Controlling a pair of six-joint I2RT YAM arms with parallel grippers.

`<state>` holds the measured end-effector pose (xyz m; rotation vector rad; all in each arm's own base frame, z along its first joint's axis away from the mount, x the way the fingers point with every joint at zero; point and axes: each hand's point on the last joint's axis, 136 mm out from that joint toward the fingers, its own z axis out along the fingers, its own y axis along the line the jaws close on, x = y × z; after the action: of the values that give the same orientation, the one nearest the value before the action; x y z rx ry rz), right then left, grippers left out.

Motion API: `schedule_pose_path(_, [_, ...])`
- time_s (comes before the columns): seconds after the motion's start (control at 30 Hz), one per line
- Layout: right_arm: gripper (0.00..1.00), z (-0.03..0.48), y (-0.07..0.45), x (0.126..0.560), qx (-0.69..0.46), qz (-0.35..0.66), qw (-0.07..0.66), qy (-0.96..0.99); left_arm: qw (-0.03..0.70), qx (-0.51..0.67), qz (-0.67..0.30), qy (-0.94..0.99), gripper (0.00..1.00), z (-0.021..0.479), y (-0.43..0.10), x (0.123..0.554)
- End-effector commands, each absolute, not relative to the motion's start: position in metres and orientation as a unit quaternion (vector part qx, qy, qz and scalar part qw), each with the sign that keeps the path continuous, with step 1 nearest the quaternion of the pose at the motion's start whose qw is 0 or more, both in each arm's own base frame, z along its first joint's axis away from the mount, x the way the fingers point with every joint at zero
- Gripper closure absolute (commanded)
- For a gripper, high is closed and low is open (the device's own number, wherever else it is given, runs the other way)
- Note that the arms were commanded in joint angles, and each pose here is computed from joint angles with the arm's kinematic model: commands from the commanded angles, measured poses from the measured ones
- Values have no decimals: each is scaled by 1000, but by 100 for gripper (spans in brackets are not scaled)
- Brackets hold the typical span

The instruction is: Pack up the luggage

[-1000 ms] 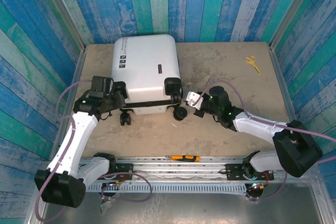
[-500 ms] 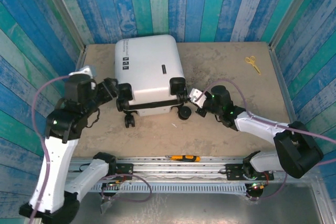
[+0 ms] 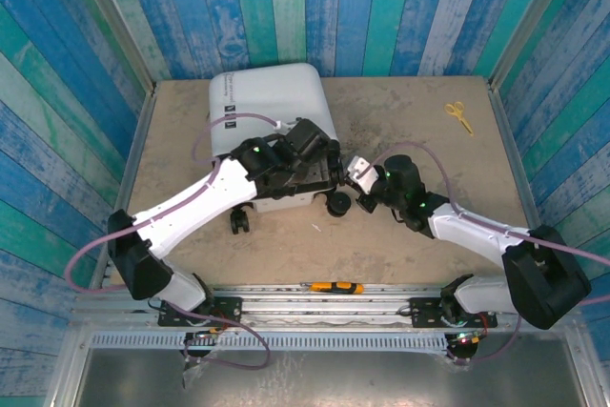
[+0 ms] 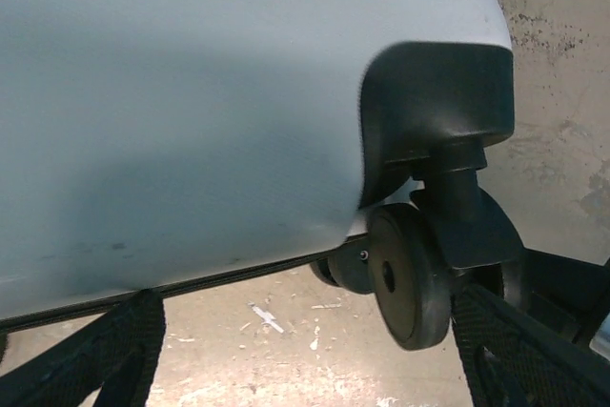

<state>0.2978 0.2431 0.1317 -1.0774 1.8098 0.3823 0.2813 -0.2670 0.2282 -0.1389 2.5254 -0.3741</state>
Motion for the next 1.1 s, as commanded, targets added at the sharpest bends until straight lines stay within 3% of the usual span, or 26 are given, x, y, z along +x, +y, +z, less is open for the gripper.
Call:
schedule_pose_path(0.0, [100,155,242,306,-375,188,486,767,316,-82,-180,928,17,239,-284,299])
schedule_pose_path(0.13, [100,155,246,302,-337,230,478,778,308,-87,-209,924,18,232,-297,297])
schedule_pose_path(0.67, [100,159,240,303,-298,240,481,789,281,-107,-148,942,21,180,-321,309])
schedule_pose_path(0.83, [100,157,237,303,-310,230,484,785,290,-119,-141,939,34,171,-319,313])
schedule_pose_path(0.97, [100,158,236,302,-343,206,499,769,295,-110,-146,938,59,169,-324,316])
schedule_pose_path(1.07, [100,157,237,301,-383,185,502,753,299,-92,-159,936,60,168,-331,318])
